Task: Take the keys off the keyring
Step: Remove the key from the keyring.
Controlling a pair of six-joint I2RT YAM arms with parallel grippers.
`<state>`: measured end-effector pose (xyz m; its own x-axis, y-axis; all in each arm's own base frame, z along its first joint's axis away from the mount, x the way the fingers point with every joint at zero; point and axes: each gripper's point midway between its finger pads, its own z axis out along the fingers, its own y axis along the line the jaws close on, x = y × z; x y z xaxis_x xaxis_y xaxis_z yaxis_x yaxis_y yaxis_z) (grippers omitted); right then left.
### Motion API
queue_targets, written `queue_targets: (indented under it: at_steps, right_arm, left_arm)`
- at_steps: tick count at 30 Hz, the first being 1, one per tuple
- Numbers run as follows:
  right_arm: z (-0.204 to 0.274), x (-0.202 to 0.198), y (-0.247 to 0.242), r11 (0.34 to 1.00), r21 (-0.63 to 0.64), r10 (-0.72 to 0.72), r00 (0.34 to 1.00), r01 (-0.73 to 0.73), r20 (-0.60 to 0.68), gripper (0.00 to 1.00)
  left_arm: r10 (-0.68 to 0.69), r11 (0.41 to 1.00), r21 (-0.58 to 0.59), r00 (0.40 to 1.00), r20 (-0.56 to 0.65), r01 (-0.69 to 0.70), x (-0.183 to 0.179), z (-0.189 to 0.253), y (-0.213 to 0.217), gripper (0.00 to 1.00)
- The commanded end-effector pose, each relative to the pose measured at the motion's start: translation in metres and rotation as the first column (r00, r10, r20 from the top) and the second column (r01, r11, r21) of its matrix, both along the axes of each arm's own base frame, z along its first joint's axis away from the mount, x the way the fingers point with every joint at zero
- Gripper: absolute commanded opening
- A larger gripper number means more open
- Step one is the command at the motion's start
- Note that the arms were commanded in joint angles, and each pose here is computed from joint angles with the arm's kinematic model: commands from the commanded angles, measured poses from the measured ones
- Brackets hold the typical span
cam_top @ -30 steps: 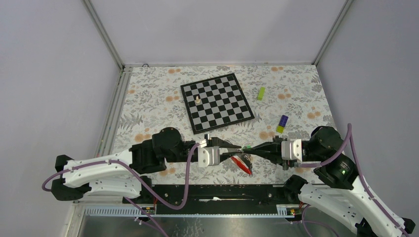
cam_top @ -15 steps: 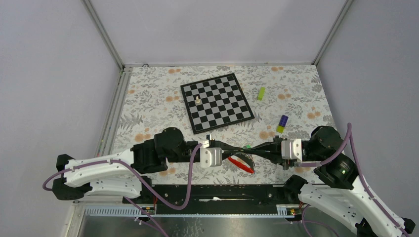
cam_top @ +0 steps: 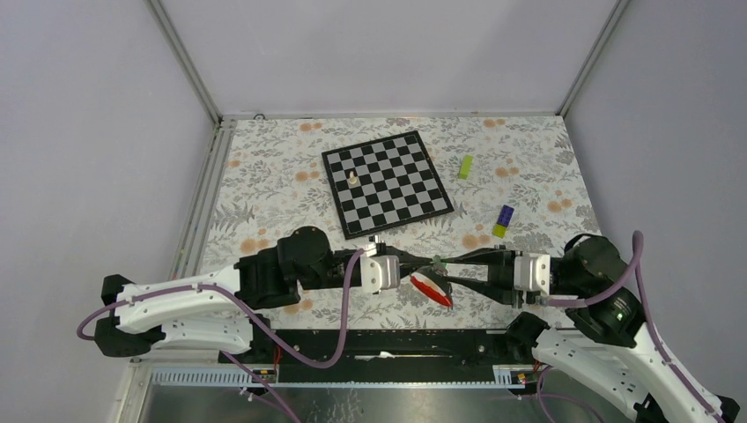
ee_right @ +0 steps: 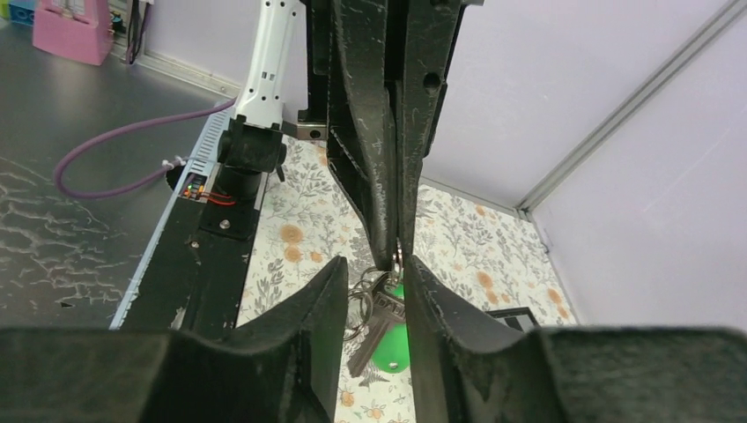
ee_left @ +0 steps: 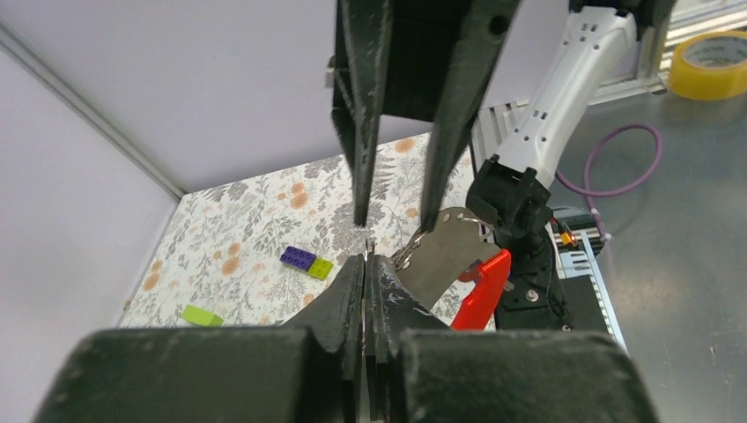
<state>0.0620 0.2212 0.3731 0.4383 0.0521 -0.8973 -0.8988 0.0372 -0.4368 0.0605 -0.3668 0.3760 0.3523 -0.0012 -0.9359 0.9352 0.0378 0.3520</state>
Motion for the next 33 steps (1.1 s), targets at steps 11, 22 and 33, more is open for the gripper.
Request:
queue_targets:
  at_steps: [11,22,33]
  right_arm:
    - [0.022,0.014,-0.016,0.966,0.2,-0.143,0.983,0.164,-0.117,0.45]
    - [0.039,0.046,-0.02,0.908,0.239,-0.254,0.905,0.345,-0.343,0.44]
    - [0.022,0.062,0.003,0.917,0.182,-0.227,0.839,0.355,-0.495,0.36]
  left_arm:
    - [0.311,0.902,-0.208,0.903,-0.297,-0.379,0.056,0.041,0.019,0.0]
    - [0.546,0.752,-0.042,0.657,-0.52,-0.658,0.1,0.037,0.022,0.0]
    - [0.433,0.661,-0.072,0.458,-0.776,-0.747,0.108,0.046,0.027,0.0]
